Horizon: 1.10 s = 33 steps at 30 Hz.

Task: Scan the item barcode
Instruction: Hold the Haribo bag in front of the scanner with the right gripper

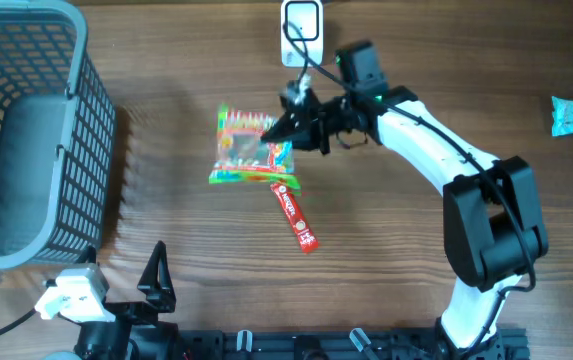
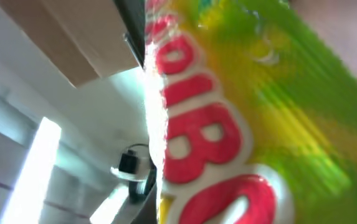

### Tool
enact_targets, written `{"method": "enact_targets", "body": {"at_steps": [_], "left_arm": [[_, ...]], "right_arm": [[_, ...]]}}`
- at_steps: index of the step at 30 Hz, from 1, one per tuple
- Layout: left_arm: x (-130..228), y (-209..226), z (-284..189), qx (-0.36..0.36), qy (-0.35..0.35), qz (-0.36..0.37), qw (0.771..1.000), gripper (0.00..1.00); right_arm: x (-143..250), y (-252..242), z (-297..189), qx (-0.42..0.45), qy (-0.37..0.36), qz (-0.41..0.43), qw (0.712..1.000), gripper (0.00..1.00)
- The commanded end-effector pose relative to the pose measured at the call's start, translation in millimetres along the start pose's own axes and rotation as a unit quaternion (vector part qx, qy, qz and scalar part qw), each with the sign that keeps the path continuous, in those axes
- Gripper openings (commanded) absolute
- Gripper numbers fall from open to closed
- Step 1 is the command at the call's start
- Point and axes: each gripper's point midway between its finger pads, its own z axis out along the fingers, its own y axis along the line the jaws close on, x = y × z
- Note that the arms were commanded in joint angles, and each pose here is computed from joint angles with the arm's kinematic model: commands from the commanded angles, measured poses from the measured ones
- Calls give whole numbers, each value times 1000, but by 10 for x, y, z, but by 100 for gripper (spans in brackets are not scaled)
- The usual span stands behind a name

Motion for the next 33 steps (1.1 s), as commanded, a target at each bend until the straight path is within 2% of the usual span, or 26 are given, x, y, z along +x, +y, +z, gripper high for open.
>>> {"method": "enact_targets", "body": {"at_steps": [1,3,5,8,12,15,18,24,29,33], "left_arm": [[7,-22,2,7,1,5,1000,100],[7,-22,2,7,1,5,1000,100],[7,-22,2,7,1,5,1000,100],[7,-22,2,7,1,5,1000,100],[8,-22,2,7,1,5,1000,100],[8,-22,2,7,1,5,1000,100],[7,-23,1,8,1,5,1000,100],[7,-22,2,7,1,5,1000,100],[7,-22,1,7,1,5,1000,100],[7,-22,2,7,1,5,1000,100]], "right_arm": [[-379,371,-265,12,-92,-136,986,4],[-760,680,-553,8,-210,-201,957,5],[-998,831,-799,2,-296,-214,931,4],[-1511,673,-1391,67,-484,-200,849,4],[-1771,406,-2030,178,-632,-188,731,5],[-1852,469,-2271,190,-683,-211,672,5],[-2060,265,-2379,184,-706,-196,655,5],[-2545,-300,-2147,200,-683,-176,680,5],[-2576,-332,-2008,217,-682,-180,675,5],[-2481,-57,-1970,217,-658,-211,690,5]]}}
